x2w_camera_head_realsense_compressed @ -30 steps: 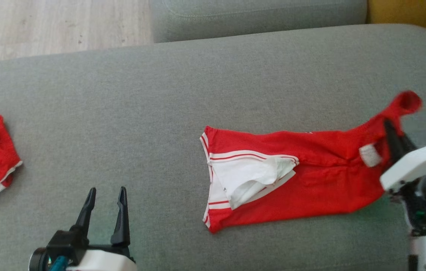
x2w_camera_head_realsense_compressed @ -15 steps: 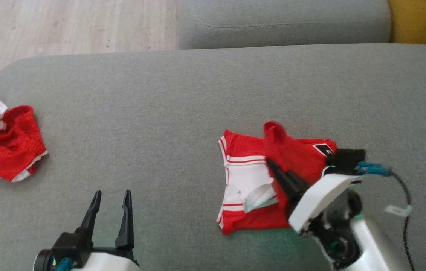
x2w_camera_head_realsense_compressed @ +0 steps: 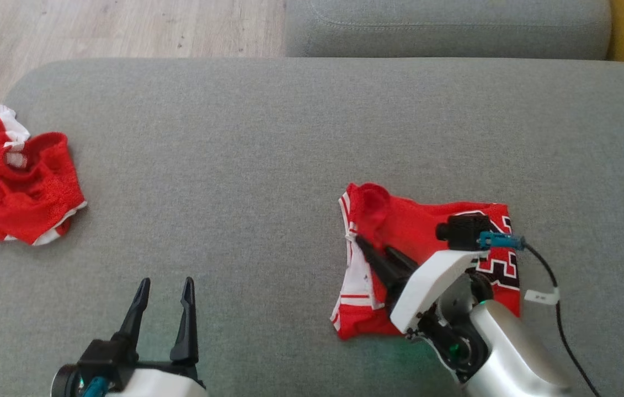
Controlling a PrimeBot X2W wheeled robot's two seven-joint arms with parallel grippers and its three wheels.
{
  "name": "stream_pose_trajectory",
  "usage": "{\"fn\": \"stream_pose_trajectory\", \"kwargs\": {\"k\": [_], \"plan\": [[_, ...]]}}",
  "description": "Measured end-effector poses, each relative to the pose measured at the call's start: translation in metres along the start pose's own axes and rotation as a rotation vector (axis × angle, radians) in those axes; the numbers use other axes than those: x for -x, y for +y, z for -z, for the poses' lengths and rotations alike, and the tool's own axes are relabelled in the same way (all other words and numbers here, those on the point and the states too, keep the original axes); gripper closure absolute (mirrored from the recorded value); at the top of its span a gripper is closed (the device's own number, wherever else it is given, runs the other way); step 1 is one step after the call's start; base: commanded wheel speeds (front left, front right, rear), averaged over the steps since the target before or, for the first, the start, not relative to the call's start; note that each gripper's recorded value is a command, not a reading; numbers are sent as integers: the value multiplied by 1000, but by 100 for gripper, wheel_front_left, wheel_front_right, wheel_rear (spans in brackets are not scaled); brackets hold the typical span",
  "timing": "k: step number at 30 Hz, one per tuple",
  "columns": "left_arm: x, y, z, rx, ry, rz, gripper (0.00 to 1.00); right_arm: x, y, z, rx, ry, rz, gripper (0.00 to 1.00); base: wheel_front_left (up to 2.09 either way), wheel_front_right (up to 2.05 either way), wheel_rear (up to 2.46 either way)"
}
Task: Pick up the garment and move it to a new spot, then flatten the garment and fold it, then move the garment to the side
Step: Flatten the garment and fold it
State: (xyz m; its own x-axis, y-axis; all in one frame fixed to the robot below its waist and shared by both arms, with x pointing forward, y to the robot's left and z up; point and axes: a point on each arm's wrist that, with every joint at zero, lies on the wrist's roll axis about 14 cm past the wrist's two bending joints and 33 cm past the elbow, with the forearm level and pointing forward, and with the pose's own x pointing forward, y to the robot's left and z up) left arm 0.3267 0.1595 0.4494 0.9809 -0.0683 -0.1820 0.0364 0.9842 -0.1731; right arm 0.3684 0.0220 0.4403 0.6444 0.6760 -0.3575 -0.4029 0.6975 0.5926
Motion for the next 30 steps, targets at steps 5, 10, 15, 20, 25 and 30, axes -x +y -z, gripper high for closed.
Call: {"fn": "stream_pose_trajectory", "kwargs": {"k": [5,10,15,20,25,30], "plan": [[-2,-1,4,0,13,3,0,-3,4,-1,-6,-29,-15,0,0,0,0],[-5,-9,5,4,18,29,0,5,-11,-26,50,-159,39,0,0,0,0],[-11,-26,3,-15,8,90,0,28,-39,-68,175,-335,157,0,0,0,0],[-20,-45,-11,-13,-34,145,0,63,-58,-95,253,-462,262,0,0,0,0],[-21,-54,-15,-17,-48,169,0,98,-73,-93,293,-510,356,0,0,0,0],[-17,-54,-16,-8,-52,166,0,124,-80,-87,320,-547,420,0,0,0,0]]}}
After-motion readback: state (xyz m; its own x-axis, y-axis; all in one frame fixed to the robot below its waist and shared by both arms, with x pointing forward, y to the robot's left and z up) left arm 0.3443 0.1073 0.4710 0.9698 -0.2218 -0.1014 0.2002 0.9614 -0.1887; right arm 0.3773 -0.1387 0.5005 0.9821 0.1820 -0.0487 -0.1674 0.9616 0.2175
